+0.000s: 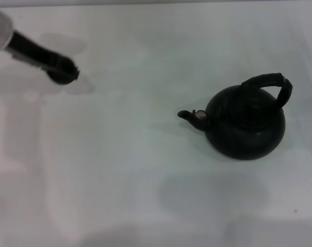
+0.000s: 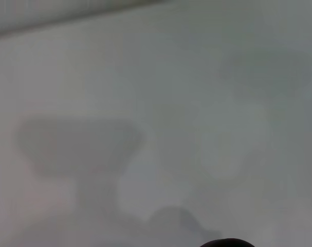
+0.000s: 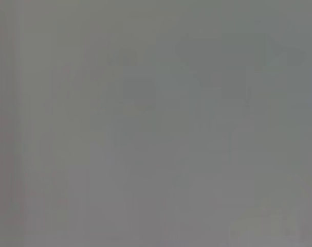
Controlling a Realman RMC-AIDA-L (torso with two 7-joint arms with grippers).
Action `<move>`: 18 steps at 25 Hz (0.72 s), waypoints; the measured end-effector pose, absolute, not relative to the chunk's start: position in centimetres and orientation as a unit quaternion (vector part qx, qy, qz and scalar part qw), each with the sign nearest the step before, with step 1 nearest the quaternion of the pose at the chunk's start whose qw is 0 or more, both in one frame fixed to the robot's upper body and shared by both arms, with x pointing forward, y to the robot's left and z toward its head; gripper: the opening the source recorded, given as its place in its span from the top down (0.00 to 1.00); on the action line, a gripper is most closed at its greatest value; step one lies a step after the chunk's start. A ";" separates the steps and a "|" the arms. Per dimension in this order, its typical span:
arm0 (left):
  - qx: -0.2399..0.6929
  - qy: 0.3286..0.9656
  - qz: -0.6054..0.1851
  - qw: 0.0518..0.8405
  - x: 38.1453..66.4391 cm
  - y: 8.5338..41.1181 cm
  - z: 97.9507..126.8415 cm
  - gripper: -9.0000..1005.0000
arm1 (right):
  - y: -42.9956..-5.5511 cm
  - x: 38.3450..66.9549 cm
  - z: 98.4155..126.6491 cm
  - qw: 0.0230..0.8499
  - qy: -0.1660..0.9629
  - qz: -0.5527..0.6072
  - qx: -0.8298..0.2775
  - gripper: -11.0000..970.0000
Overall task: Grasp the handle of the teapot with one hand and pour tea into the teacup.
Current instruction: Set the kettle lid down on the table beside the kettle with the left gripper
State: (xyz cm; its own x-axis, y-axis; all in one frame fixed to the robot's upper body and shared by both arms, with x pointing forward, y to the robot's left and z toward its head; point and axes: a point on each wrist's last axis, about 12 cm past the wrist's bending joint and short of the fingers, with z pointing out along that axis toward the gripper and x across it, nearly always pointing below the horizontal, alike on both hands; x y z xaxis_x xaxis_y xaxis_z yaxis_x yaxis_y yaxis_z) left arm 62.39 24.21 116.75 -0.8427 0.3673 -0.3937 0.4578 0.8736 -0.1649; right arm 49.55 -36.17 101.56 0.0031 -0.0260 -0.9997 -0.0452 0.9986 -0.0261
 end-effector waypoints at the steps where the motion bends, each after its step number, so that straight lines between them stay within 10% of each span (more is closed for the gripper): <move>1: 0.230 0.948 -0.128 0.180 62.8 23.3 117.1 0.29 | -36.1 49.6 101.6 0.709 0.705 0.007 -0.026 0.10; 18: 0.398 0.899 -0.149 0.107 62.3 11.1 116.1 0.29 | -36.1 49.5 101.9 0.719 0.694 0.011 -0.027 0.10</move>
